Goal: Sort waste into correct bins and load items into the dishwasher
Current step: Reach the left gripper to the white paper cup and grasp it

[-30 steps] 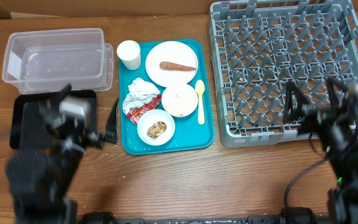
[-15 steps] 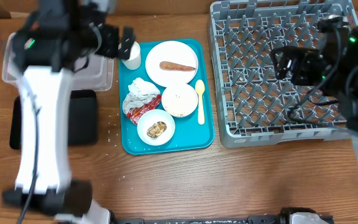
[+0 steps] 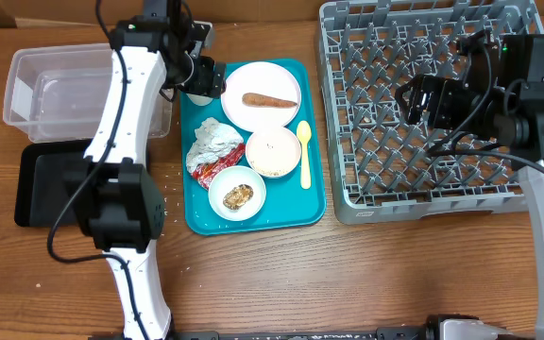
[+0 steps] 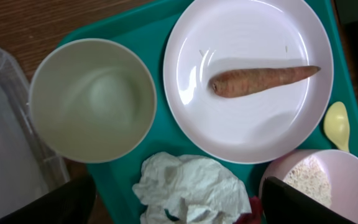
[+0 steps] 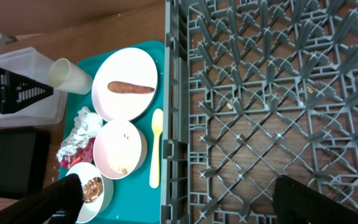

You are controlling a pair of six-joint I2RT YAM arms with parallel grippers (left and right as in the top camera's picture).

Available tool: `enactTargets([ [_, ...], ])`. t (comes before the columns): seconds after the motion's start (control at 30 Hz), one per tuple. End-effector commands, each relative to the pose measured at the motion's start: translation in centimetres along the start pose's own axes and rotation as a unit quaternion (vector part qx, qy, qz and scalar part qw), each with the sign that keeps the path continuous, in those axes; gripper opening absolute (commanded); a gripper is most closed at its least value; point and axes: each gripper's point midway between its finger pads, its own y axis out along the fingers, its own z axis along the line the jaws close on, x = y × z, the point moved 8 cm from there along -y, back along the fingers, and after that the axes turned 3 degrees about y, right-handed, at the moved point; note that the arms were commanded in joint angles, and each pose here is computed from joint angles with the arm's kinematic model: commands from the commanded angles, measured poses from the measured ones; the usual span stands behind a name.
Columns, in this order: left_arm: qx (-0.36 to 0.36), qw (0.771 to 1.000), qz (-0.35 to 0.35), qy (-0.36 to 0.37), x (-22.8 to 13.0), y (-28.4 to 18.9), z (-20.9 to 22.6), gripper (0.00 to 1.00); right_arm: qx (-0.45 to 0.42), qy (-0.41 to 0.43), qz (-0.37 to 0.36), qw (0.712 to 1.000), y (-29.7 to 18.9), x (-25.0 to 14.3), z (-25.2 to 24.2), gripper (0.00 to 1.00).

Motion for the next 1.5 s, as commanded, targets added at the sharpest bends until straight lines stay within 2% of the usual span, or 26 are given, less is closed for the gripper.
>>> enactTargets([
  [0.0, -0.003, 0.999, -0.003, 0.036, 0.6, 1.5, -0.5, 0.85, 0.006, -0.007, -0.008, 1.000, -0.3, 0.6, 0.2, 1.00],
  [0.27, 0.042, 0.990, 0.019, 0.130, 0.7, 4.7, -0.1, 0.72, 0.003, -0.002, 0.005, 1.000, 0.4, 0.5, -0.1, 1.00],
  [0.33, 0.052, 0.989, 0.022, 0.135, 0.7, 5.6, 0.3, 0.68, 0.002, 0.000, 0.010, 1.000, 0.8, 0.5, -0.2, 1.00],
  [0.57, 0.079, 0.988, 0.017, 0.130, 1.0, 6.3, 1.0, 0.29, 0.000, 0.003, 0.018, 1.000, 1.3, 0.5, -0.5, 0.99],
  [0.63, 0.079, 0.988, 0.015, 0.130, 1.1, 6.3, 1.0, 0.22, 0.000, 0.003, 0.018, 1.000, 1.3, 0.5, -0.4, 0.99],
  [0.73, 0.079, 0.990, 0.013, 0.116, 1.1, 6.3, 1.0, 0.18, 0.000, 0.003, 0.018, 1.000, 1.3, 0.5, -0.4, 0.99],
  [0.93, 0.080, 0.991, 0.014, 0.109, 0.8, 7.0, 1.1, 0.20, 0.000, 0.004, 0.019, 1.000, 1.3, 0.4, -0.5, 0.98],
  [0.97, 0.079, 0.991, 0.014, 0.109, 0.7, 7.1, 1.1, 0.18, 0.000, 0.004, 0.020, 1.000, 1.3, 0.4, -0.5, 0.98],
  [1.03, 0.079, 0.991, 0.015, 0.108, 0.7, 7.1, 1.1, 0.04, 0.000, 0.004, 0.020, 1.000, 1.3, 0.4, -0.5, 0.97],
  [1.17, 0.077, 0.991, 0.014, 0.106, 0.7, 7.1, 1.1, 0.04, 0.000, 0.005, 0.020, 1.000, 1.3, 0.4, -0.5, 0.97],
  [1.3, 0.078, 0.994, 0.006, 0.072, 1.0, 6.8, 1.0, 0.04, 0.000, 0.005, 0.022, 1.000, 1.3, 0.4, -0.5, 0.96],
  [1.47, 0.034, 0.998, -0.051, 0.028, 3.7, 2.8, -0.3, 0.04, 0.000, 0.005, 0.021, 1.000, 1.3, 0.4, -0.5, 0.96],
])
